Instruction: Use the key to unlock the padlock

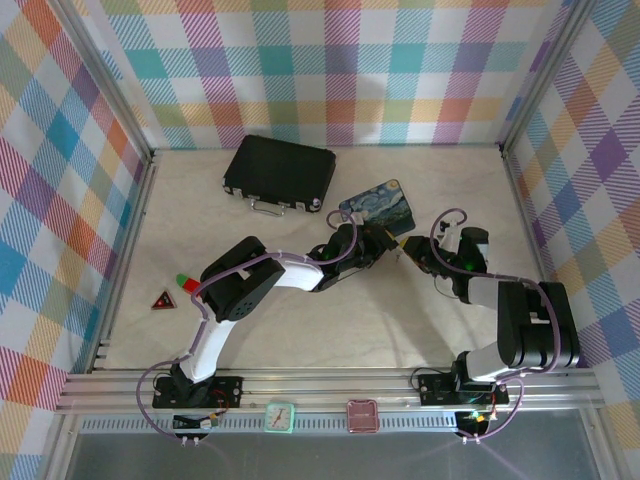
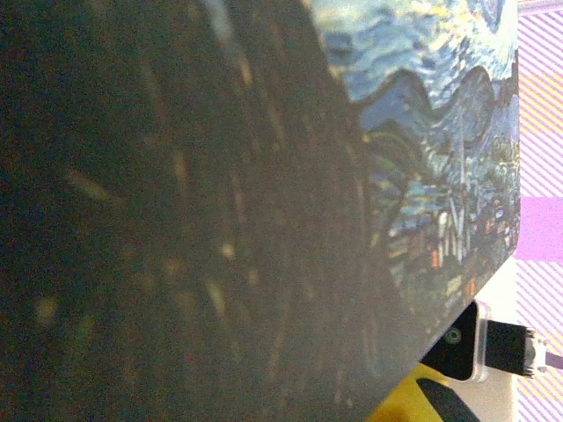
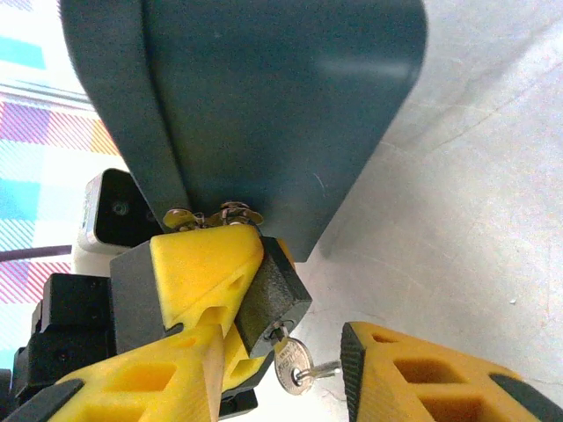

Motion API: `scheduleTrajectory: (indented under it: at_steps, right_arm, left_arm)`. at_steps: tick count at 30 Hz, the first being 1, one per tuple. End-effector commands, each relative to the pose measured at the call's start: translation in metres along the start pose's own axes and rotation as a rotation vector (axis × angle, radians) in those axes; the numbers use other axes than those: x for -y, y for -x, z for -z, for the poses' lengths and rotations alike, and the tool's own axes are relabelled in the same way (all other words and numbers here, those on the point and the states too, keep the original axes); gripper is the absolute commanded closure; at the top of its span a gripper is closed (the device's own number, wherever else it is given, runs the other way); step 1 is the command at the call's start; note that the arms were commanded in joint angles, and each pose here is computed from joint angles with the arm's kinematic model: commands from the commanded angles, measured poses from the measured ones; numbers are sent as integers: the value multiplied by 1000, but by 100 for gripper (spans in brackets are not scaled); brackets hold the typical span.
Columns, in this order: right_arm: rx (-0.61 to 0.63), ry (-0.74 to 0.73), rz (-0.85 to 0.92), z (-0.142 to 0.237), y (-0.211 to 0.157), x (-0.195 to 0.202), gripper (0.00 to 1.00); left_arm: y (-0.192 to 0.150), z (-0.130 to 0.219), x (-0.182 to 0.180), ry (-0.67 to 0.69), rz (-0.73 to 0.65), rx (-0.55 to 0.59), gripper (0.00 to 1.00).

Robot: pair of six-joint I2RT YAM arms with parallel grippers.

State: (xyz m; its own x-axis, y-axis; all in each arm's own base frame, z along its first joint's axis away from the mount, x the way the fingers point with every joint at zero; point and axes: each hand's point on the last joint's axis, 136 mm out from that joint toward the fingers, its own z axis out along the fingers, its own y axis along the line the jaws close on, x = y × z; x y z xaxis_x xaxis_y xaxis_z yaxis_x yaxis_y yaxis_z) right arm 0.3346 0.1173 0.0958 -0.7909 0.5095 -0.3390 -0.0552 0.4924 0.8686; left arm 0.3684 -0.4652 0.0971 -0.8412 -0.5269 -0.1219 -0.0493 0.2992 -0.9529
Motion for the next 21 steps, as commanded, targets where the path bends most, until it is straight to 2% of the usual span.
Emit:
scheduleTrajectory:
  at_steps: [1,8,12,21]
  right_arm:
    - [-12,30,90,0,0,-11,59]
    - [-73,113,99,-5,-18,-13,59]
    - [-96,178,70,-8,-26,-16,64]
    - [-81,164,-3,-8,-24,-14,71]
  left_arm:
    - [-8,-1,32,-110,7,-36,100]
    - [-6,2,34,-115,1,-34,100]
    - [-4,2,33,-122,11,-26,100]
    - [1,5,30,-125,20,-1,100]
